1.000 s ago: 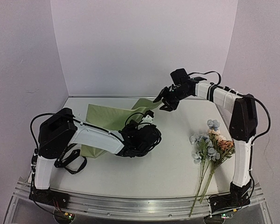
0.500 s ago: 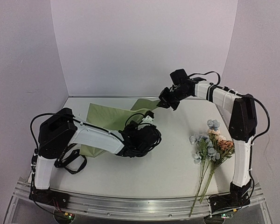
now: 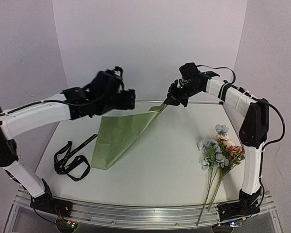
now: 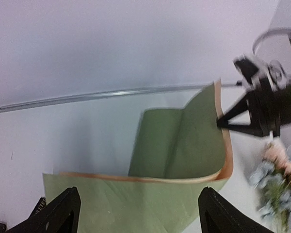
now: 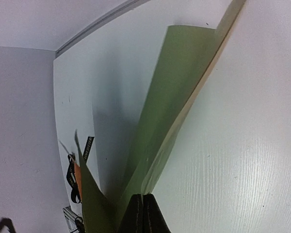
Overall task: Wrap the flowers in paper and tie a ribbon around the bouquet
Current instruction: Pass from the left arm to the right, then unfold the folded wrapping paper at the center of the board.
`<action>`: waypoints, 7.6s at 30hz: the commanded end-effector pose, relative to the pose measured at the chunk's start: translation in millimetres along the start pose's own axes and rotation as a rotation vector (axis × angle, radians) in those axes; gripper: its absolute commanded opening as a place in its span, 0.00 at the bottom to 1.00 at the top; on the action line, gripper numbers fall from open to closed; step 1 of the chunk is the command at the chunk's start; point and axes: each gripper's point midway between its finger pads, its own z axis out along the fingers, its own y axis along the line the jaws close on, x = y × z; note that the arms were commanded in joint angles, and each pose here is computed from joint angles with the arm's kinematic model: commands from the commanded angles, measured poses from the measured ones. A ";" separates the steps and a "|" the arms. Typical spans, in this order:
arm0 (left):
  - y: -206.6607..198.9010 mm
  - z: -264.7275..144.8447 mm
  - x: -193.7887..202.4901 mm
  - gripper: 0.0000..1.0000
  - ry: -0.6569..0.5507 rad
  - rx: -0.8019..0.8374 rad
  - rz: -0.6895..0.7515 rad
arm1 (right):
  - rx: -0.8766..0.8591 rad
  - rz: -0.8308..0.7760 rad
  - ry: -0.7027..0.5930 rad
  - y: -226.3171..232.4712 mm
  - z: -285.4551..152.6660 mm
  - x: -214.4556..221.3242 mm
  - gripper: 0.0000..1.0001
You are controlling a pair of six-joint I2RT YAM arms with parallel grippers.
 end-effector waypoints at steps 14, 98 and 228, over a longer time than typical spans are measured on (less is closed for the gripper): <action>-30.6 -4.7 -5.0 0.77 0.308 0.798 -0.152 | -0.282 -0.376 0.006 96.8 -97.4 24.4 0.00; -46.0 17.0 8.3 0.00 0.293 0.311 -0.453 | 0.130 -0.041 -0.116 -1.6 -97.3 62.2 0.81; 147.2 257.7 172.5 0.34 0.749 0.093 -0.326 | -0.237 0.110 0.464 -101.5 72.9 71.3 0.73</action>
